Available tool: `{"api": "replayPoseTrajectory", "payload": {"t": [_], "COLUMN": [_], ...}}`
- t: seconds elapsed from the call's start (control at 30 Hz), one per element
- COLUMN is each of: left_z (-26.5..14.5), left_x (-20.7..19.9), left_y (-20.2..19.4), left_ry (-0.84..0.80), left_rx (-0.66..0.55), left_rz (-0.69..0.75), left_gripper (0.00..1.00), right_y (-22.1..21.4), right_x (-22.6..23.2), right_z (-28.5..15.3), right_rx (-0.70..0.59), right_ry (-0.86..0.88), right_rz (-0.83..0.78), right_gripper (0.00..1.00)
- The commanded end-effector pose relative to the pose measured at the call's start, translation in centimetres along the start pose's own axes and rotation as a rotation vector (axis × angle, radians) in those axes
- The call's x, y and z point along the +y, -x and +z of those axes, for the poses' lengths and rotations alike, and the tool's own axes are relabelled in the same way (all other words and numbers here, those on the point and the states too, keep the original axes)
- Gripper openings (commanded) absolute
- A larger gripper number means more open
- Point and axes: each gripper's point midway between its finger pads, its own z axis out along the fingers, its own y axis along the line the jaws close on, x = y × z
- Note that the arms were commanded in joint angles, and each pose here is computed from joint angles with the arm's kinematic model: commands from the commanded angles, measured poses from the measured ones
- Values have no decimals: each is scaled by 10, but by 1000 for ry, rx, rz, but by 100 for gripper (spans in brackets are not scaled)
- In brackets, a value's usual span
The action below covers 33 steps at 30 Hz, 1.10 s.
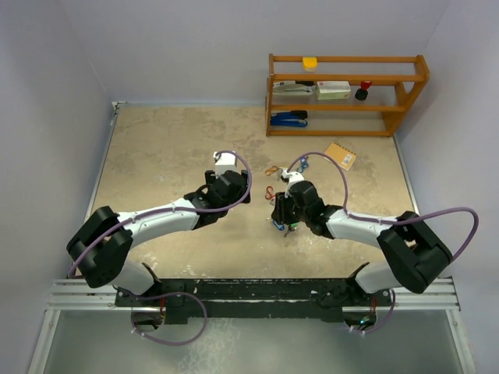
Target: Put the keys on the keyring
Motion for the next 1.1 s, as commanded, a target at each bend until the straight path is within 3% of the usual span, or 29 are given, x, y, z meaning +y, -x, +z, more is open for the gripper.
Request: {"api": "replayPoseTrajectory", "payload": {"t": [0.0,1.07], "left_z": [2,6], "left_x": [3,8], "left_y": [7,5], "left_ry": [16,25], "left_rx": [-26,-18], "left_rz": [-25,-26], "left_gripper": [76,76], "right_y": [2,-8], "right_x": [6,2], "right_z": [0,6], "right_rx": [-14,21], "right_ry": [32,17], "right_rz": [27,39], "right_gripper": [39,22]}}
